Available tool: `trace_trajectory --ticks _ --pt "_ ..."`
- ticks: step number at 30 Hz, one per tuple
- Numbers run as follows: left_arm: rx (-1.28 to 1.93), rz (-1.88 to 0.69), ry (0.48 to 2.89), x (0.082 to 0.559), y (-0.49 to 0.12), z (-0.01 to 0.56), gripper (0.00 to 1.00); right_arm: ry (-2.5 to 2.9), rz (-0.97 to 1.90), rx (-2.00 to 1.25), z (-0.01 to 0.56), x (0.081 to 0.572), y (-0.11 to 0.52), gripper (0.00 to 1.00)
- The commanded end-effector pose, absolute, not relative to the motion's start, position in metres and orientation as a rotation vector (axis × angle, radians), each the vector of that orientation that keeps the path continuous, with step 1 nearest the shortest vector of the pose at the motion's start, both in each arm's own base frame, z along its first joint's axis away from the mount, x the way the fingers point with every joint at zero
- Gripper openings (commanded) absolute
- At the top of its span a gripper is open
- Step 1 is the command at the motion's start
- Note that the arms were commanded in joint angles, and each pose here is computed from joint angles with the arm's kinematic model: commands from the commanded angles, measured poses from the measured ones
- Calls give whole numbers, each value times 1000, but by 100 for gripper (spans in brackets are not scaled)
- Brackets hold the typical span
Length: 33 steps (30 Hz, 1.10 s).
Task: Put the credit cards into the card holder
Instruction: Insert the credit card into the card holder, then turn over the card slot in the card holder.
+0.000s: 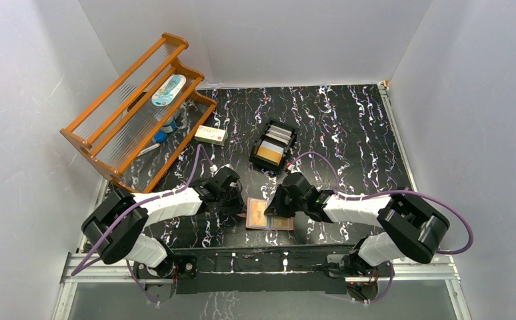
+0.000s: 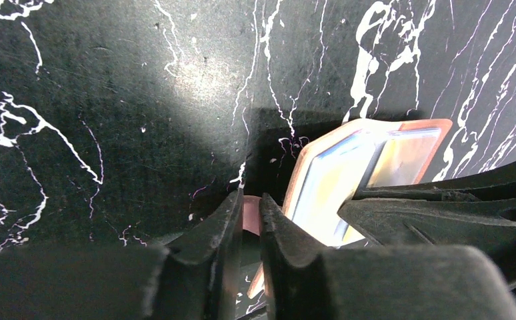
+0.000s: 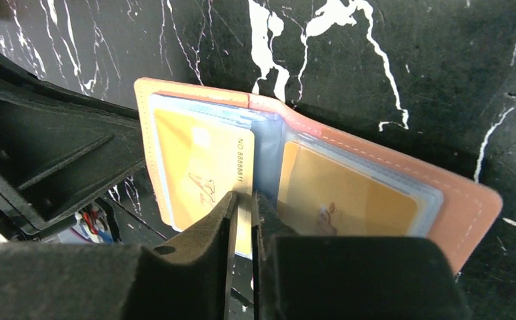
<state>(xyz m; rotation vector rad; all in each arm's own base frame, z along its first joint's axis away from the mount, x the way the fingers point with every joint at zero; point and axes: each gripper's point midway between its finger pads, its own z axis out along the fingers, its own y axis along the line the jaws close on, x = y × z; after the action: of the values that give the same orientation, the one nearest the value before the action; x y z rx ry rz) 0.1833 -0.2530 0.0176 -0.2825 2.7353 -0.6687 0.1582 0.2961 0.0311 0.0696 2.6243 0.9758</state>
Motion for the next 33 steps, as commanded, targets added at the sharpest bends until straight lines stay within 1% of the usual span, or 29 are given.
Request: trace_trajectory --ticks 1,2,3,6,12,17,20,23,26,30,33 --pt "-257 -474 2825 164 -225 6 23 2600 952 17 40 161 297 25" --pt "-248 -455 2815 167 -224 12 28 2605 915 16 40 161 292 30" --pt "-236 -432 2809 168 -221 17 32 2604 893 16 42 161 288 32" --pt "-222 -425 2769 177 -222 35 37 2574 889 3 54 161 282 34" --pt "-169 -615 2671 188 -245 80 43 2555 823 -29 63 163 271 27" --pt "-75 -867 2619 185 -276 99 46 2539 766 -51 59 170 268 23" --pt "-45 -949 2634 181 -288 92 50 2554 747 -66 50 171 269 23" --pt "-26 -971 2666 176 -293 80 52 2588 734 -71 37 167 268 22" --pt "-23 -967 2670 176 -293 72 53 2619 706 -67 25 162 262 21" --pt "-21 -896 2684 179 -286 53 57 2637 696 -51 18 157 256 20" --pt "-5 -923 2673 179 -289 49 58 2635 693 -47 18 157 255 20"
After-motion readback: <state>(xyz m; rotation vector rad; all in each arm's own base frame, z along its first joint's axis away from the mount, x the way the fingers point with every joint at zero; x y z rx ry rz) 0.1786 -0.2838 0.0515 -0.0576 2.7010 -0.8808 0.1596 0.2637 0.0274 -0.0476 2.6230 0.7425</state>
